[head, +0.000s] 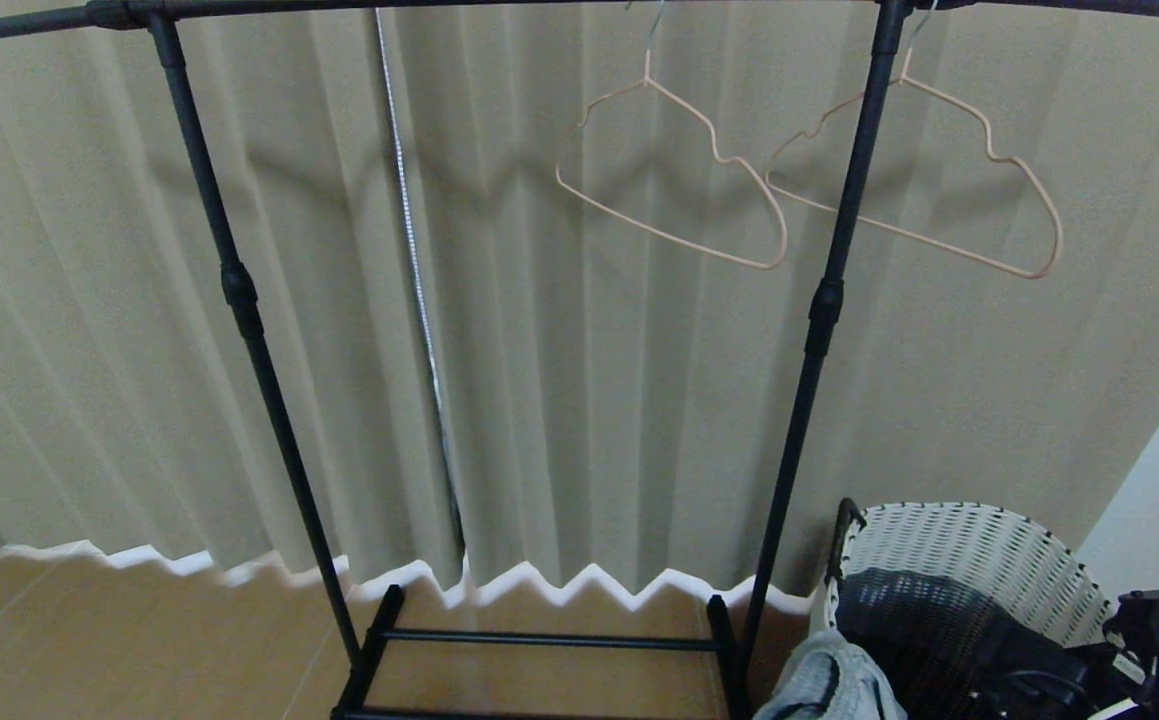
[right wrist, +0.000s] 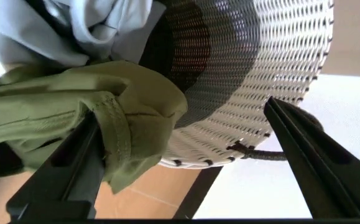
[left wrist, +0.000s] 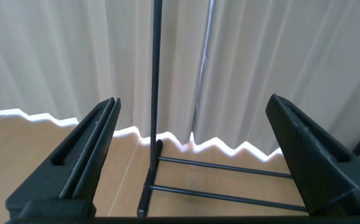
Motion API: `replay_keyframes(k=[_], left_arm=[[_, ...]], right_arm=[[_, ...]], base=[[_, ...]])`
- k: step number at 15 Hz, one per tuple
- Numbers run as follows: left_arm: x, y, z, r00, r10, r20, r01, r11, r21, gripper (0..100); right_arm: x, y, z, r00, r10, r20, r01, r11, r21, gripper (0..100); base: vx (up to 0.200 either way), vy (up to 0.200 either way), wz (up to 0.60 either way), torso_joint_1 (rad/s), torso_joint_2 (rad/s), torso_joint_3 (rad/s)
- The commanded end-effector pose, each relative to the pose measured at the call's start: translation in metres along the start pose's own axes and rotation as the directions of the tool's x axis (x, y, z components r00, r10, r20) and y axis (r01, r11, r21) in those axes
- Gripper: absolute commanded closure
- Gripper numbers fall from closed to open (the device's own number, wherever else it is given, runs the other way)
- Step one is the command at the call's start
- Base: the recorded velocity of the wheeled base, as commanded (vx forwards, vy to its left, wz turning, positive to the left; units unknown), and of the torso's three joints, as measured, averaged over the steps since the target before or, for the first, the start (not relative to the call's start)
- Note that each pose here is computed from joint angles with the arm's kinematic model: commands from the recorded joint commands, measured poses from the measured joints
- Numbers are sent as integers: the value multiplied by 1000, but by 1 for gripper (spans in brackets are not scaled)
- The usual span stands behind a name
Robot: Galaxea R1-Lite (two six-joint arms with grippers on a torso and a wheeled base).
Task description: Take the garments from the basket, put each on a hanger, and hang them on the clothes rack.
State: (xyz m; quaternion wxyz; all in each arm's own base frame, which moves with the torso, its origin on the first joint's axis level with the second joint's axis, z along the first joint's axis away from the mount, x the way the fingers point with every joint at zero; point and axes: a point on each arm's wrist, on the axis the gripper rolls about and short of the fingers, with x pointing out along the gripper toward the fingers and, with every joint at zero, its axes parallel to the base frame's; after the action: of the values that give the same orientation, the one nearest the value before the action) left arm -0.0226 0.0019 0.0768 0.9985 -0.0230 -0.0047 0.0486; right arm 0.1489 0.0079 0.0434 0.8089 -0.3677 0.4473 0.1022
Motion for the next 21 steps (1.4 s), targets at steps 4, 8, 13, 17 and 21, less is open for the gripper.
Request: replay_keyframes(k=[4, 8, 13, 17, 21], left_arm=[[0, 0, 0, 1000, 1, 0, -1, 1000, 0, 0], [0, 0, 0, 1000, 1, 0, -1, 1000, 0, 0], [0, 0, 0, 1000, 1, 0, -1, 1000, 0, 0], [0, 0, 0, 1000, 1, 0, -1, 1000, 0, 0], [0, 0, 0, 1000, -7, -3, 7, 1000, 14, 0]], right_arm=[[17, 1, 2, 1000, 11, -28, -11, 1000, 3, 100], [13, 3, -1, 1000, 11, -27, -11, 1000, 2, 100], [-15, -1, -5, 992, -83, 98, 78, 996, 51, 100], [-66, -13, -8, 891, -308, 332, 244, 944, 222, 100], [-122, -29, -8, 668, -532, 521, 355, 843, 405, 100]], base=[[0, 0, 0, 0, 0, 0], [0, 0, 0, 0, 0, 0], [0, 0, 0, 0, 0, 0], [0, 0, 0, 0, 0, 0], [0, 0, 0, 0, 0, 0]])
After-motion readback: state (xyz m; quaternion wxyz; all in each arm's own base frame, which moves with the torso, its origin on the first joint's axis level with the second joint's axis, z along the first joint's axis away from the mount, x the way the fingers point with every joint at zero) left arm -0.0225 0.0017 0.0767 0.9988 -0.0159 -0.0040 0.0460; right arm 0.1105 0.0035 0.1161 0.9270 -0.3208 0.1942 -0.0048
